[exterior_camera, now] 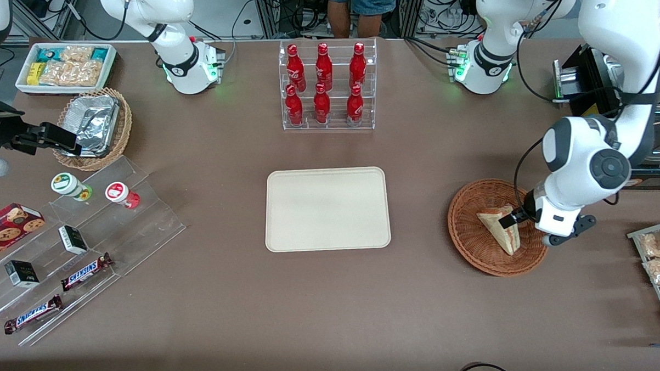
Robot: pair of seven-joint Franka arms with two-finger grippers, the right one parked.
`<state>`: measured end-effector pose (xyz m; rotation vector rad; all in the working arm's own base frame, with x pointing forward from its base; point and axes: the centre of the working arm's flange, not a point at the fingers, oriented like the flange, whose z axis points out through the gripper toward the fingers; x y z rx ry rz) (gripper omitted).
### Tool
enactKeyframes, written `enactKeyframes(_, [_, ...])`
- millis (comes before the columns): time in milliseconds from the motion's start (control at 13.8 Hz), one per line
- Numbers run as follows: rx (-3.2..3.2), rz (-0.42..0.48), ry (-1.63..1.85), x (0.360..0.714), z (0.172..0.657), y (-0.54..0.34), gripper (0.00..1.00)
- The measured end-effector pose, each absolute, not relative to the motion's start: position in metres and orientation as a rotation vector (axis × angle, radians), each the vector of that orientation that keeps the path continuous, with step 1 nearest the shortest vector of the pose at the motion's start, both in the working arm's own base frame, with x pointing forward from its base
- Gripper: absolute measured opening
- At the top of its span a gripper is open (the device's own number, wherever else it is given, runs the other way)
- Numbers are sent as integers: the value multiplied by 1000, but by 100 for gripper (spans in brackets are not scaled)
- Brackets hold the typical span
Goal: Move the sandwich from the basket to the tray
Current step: 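Close the left gripper on the sandwich and lift it from the basket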
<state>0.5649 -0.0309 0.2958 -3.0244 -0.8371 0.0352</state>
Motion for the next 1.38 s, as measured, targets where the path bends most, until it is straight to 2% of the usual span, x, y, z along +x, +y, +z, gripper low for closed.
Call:
enactKeyframes(870, [-3021,49,-852,558,265,-44,100])
enactKeyframes(1014, [-3022,47,-852,558,258,-44,96])
enactKeyframes(1087, [-3022,48,-852,558,254,-44,88])
enactKeyframes(1304, [-3026,54,-831,558,252,-44,52])
enactKeyframes(1377, [-3031,58,-812,559,255,-44,44])
